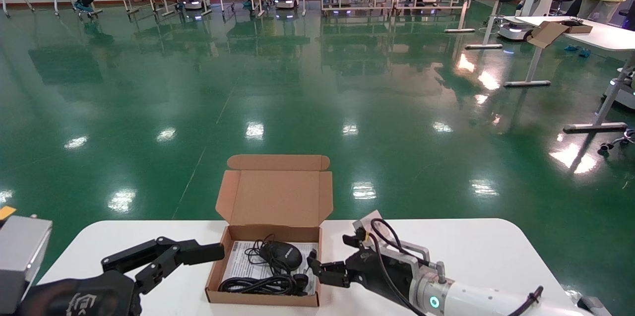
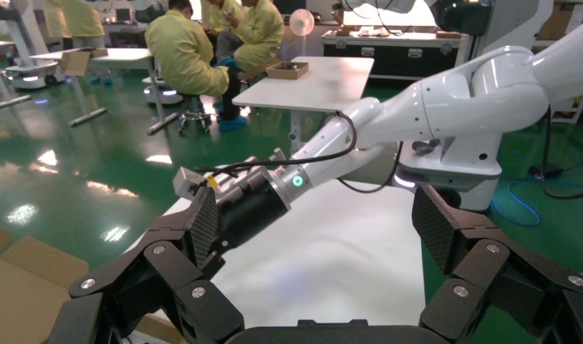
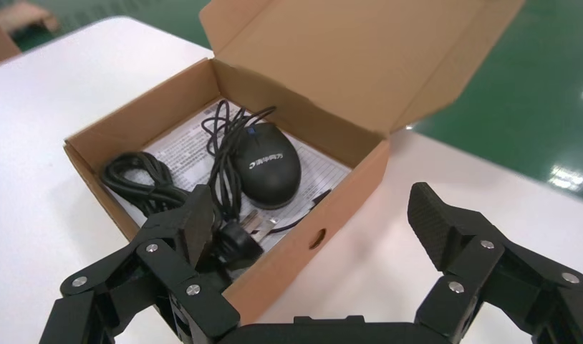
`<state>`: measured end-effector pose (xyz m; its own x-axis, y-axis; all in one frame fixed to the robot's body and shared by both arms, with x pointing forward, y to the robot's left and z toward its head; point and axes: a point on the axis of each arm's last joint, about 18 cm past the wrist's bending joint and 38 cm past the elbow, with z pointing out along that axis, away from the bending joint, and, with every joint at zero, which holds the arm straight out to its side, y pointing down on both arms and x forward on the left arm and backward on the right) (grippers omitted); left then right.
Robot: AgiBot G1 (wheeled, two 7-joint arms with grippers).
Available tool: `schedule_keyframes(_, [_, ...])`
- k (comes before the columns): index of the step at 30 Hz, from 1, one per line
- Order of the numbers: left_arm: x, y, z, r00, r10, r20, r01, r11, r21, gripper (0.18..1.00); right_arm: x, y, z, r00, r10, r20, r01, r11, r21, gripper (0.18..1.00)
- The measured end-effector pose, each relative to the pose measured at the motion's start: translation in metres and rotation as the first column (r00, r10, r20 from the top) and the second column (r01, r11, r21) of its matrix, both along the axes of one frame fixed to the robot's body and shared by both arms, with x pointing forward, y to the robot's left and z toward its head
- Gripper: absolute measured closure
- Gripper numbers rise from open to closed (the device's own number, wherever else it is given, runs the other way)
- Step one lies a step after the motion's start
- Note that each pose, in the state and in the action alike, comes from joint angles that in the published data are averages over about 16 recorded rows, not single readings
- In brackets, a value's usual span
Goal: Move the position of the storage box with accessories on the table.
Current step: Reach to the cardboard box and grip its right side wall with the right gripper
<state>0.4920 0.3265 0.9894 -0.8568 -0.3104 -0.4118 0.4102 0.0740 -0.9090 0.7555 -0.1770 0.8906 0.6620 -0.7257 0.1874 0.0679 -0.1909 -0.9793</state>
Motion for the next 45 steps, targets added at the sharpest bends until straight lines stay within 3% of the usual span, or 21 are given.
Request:
schedule_keyframes(29, [0.0, 0.0, 0.0, 1.0, 0.0, 0.0, 0.0, 1.0, 0.0, 0.184, 0.0, 0.016, -0.038, 0.997, -0.059, -0.044, 0.06, 0.997, 0.037, 0.207])
schedule_keyframes(40, [0.0, 0.0, 0.0, 1.0, 0.0, 0.0, 0.0, 1.0, 0.0, 0.184, 0.0, 0.018, -0.047, 0.996, -0.076, -0.056, 0.078, 0.996, 0.042, 0.344])
schedule_keyframes(45, [0.0, 0.0, 0.0, 1.0, 0.0, 0.0, 0.0, 1.0, 0.0, 0.184, 0.0, 0.018, -0.051, 0.995, -0.082, -0.063, 0.085, 0.995, 0.044, 0.458])
